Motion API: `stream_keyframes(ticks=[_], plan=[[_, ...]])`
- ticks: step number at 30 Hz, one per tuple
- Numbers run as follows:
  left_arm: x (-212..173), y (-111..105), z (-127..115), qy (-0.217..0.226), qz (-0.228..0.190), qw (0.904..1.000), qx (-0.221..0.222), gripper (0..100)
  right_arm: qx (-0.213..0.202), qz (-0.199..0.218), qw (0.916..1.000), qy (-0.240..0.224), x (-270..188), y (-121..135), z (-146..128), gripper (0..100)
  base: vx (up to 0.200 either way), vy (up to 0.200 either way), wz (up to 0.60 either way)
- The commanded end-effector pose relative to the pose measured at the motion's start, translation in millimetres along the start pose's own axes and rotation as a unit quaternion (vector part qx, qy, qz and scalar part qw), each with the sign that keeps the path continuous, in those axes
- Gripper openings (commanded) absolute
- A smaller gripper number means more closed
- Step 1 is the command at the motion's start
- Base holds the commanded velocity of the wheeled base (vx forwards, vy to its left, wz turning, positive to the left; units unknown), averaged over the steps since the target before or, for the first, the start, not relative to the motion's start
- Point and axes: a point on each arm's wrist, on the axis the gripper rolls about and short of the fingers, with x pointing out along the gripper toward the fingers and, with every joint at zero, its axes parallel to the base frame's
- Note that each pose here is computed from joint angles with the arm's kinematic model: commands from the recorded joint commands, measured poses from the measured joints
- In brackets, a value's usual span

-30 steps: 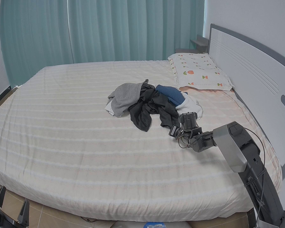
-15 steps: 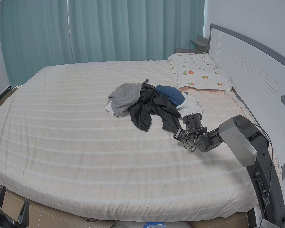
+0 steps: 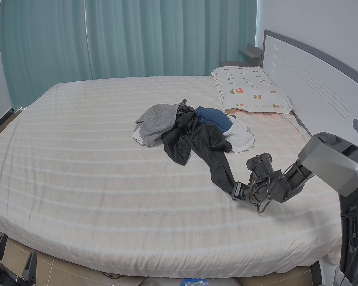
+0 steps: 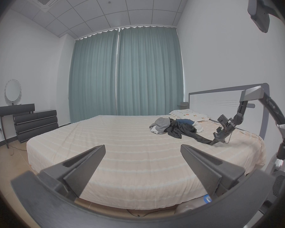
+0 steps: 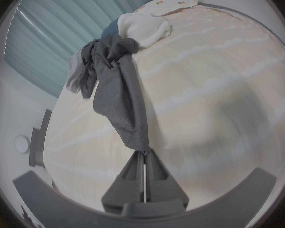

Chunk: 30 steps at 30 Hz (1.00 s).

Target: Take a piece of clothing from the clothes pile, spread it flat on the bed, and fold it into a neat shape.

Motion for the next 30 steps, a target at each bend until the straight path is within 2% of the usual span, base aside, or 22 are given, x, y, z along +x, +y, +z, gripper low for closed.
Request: stream_keyframes(ticks=[1, 5, 6, 12, 16, 21, 29, 30], plan=[[0, 0, -5, 0.0, 0.0, 1.0, 0.0, 100, -0.069, 0.052, 0.9962, 0.006, -72, -3, -23, 0, 0.0, 0.0, 0.0], [0, 0, -5, 0.0, 0.0, 1.0, 0.0, 100, -0.075, 0.053, 0.9958, 0.006, -70, -8, -31, 0, 0.0, 0.0, 0.0], [0, 0, -5, 0.0, 0.0, 1.0, 0.0, 100, -0.073, 0.055, 0.9958, 0.004, -69, -8, -30, 100, 0.0, 0.0, 0.0], [0, 0, -5, 0.0, 0.0, 1.0, 0.0, 100, -0.069, 0.062, 0.9957, 0.003, -67, -6, -28, 100, 0.0, 0.0, 0.0], [0, 0, -5, 0.0, 0.0, 1.0, 0.0, 100, -0.058, 0.063, 0.9963, -0.011, -60, -8, -16, 100, 0.0, 0.0, 0.0], [0, 0, -5, 0.0, 0.0, 1.0, 0.0, 100, -0.019, 0.063, 0.9978, -0.012, -22, -5, -5, 100, 0.0, 0.0, 0.0], [0, 0, -5, 0.0, 0.0, 1.0, 0.0, 100, -0.014, 0.053, 0.9985, -0.008, 8, -8, -3, 100, 0.0, 0.0, 0.0], [0, 0, -5, 0.0, 0.0, 1.0, 0.0, 100, -0.014, 0.053, 0.9985, -0.008, 10, -8, -3, 0, 0.0, 0.0, 0.0]])
